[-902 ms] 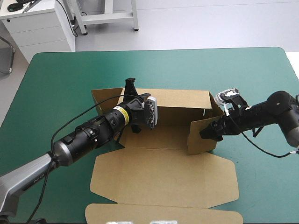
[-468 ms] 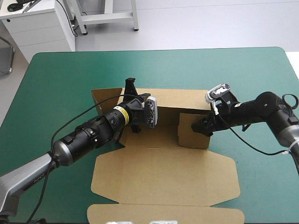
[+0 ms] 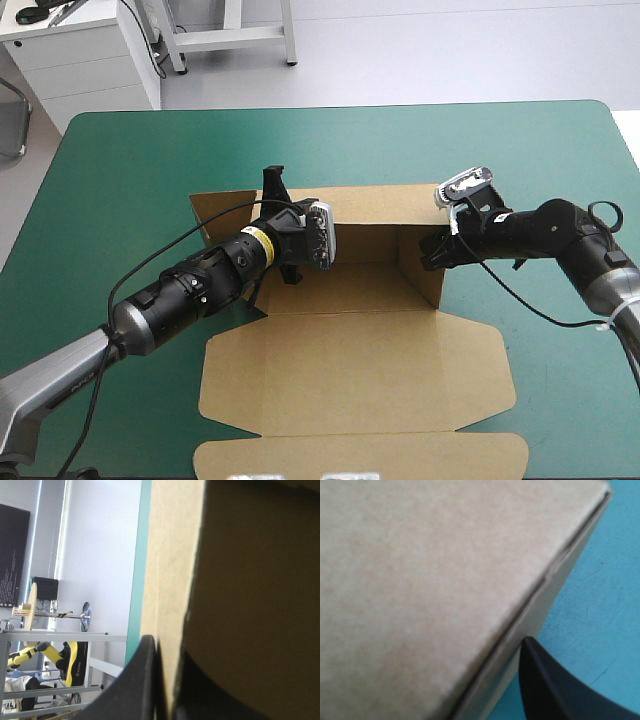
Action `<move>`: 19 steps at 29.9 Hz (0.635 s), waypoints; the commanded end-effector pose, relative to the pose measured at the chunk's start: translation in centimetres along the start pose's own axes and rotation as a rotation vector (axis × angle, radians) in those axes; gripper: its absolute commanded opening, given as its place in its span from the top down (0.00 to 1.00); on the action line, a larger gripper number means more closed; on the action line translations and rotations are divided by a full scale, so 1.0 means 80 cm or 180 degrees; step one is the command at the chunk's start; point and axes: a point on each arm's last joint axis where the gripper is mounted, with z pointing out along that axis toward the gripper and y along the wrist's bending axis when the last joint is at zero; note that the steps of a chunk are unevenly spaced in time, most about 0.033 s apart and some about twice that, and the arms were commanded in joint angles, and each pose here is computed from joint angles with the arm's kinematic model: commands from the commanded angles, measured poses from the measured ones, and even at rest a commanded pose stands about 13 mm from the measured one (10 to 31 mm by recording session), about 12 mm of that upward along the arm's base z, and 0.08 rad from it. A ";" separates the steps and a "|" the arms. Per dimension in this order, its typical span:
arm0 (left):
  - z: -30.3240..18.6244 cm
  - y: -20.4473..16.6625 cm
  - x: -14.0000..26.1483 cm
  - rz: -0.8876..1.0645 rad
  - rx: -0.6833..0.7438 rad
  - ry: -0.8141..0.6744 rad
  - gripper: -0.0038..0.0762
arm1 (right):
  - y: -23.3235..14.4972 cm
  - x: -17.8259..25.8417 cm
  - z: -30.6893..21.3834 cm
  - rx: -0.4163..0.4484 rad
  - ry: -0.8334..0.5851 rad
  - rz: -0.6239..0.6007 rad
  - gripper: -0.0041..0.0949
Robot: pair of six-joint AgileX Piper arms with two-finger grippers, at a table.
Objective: Fold the box
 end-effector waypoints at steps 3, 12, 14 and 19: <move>-0.005 -0.003 0.000 -0.0370 0.0078 0.0080 0.96 | 0.003 -0.014 -0.016 0.0049 -0.0218 -0.0070 0.90; -0.010 0.001 -0.008 -0.0448 0.0022 -0.0043 0.86 | -0.005 -0.018 -0.016 0.0289 -0.0334 0.0192 0.97; -0.014 0.003 -0.014 -0.0502 0.0014 -0.0097 0.72 | -0.014 -0.021 -0.018 0.0516 -0.0440 0.0305 0.97; -0.026 0.008 -0.043 -0.0636 -0.0010 -0.0333 0.28 | -0.030 -0.024 -0.023 0.0976 -0.0582 0.0482 0.97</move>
